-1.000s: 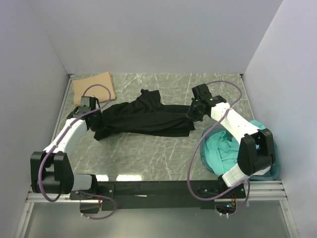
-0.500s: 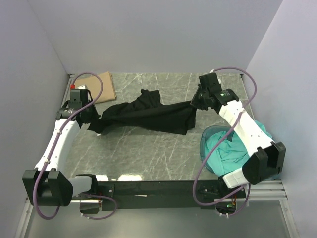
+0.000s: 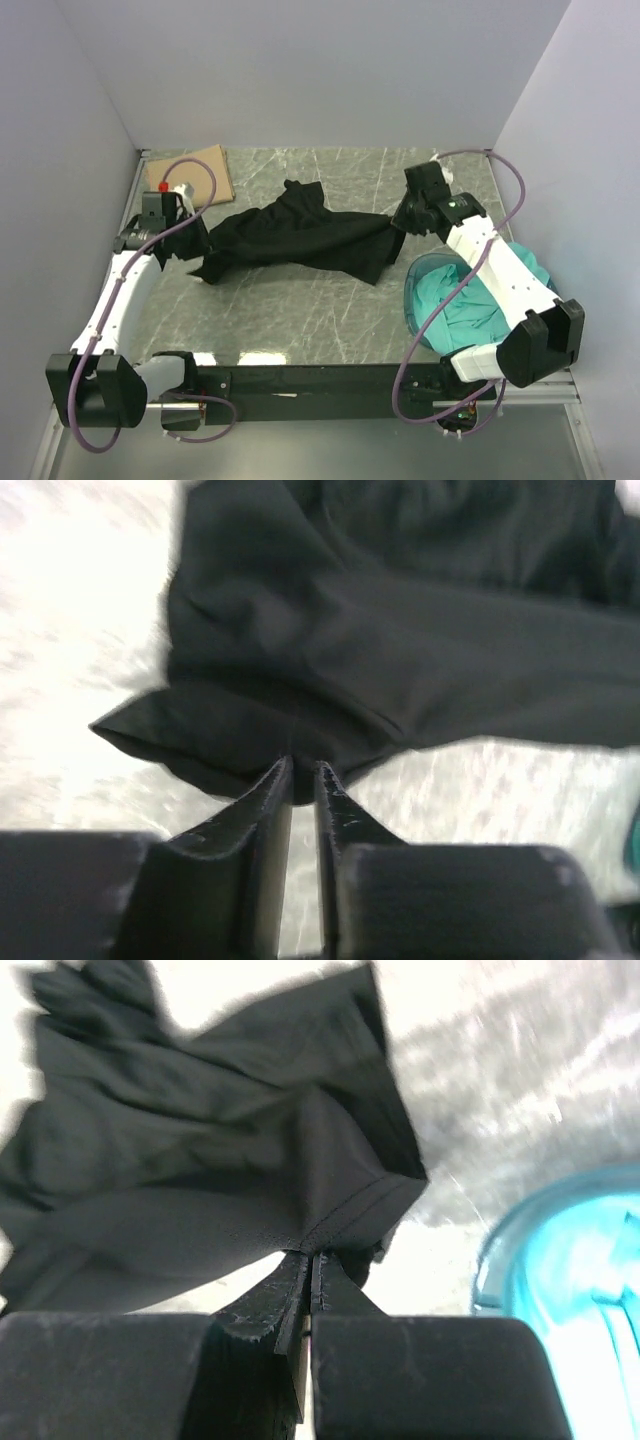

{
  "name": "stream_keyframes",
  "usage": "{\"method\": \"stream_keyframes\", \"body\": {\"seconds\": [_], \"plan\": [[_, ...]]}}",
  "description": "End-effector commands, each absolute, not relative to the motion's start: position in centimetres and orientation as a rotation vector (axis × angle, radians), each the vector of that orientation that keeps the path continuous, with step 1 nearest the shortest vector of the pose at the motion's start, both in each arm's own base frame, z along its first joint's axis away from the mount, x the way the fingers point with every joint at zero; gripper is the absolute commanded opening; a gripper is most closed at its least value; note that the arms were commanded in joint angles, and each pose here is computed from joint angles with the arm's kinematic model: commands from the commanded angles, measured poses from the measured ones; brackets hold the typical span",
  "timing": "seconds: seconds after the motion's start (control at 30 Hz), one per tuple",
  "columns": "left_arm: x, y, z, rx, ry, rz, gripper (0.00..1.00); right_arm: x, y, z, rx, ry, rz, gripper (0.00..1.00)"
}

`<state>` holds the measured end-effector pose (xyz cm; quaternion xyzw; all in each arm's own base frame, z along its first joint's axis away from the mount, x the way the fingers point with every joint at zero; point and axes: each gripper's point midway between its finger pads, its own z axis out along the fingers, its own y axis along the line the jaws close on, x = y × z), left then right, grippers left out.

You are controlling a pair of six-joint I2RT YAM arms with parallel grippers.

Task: Fold and stack the t-shirts
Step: Flatten the tshirt out

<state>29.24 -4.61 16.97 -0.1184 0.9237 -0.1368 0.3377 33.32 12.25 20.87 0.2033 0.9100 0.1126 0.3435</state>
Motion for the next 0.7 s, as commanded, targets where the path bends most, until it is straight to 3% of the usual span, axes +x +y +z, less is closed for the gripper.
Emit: {"method": "stream_keyframes", "body": {"seconds": [0.0, 0.17, 0.23, 0.37, 0.67], "plan": [[27.9, -7.7, 17.2, -0.185, 2.419, -0.579, 0.3, 31.8, 11.2, 18.3, 0.58, 2.409, 0.216, 0.0], [27.2, -7.7, 15.5, -0.245, 2.51, -0.589, 0.46, 30.2, 10.5, 15.0, 0.611, 2.479, 0.16, 0.0], [27.7, -5.9, 14.4, -0.374, 2.535, -0.458, 0.55, 30.0, 10.4, 14.4, 0.613, 2.491, 0.147, 0.0], [26.9, -2.1, 10.1, -0.646, 2.671, -0.232, 0.51, 30.2, 10.5, 14.3, 0.612, 2.492, 0.147, 0.0], [27.1, 2.8, 6.9, -1.042, 2.595, -0.189, 0.44, 30.4, 10.9, 13.9, 0.619, 2.487, 0.176, 0.0]]}}
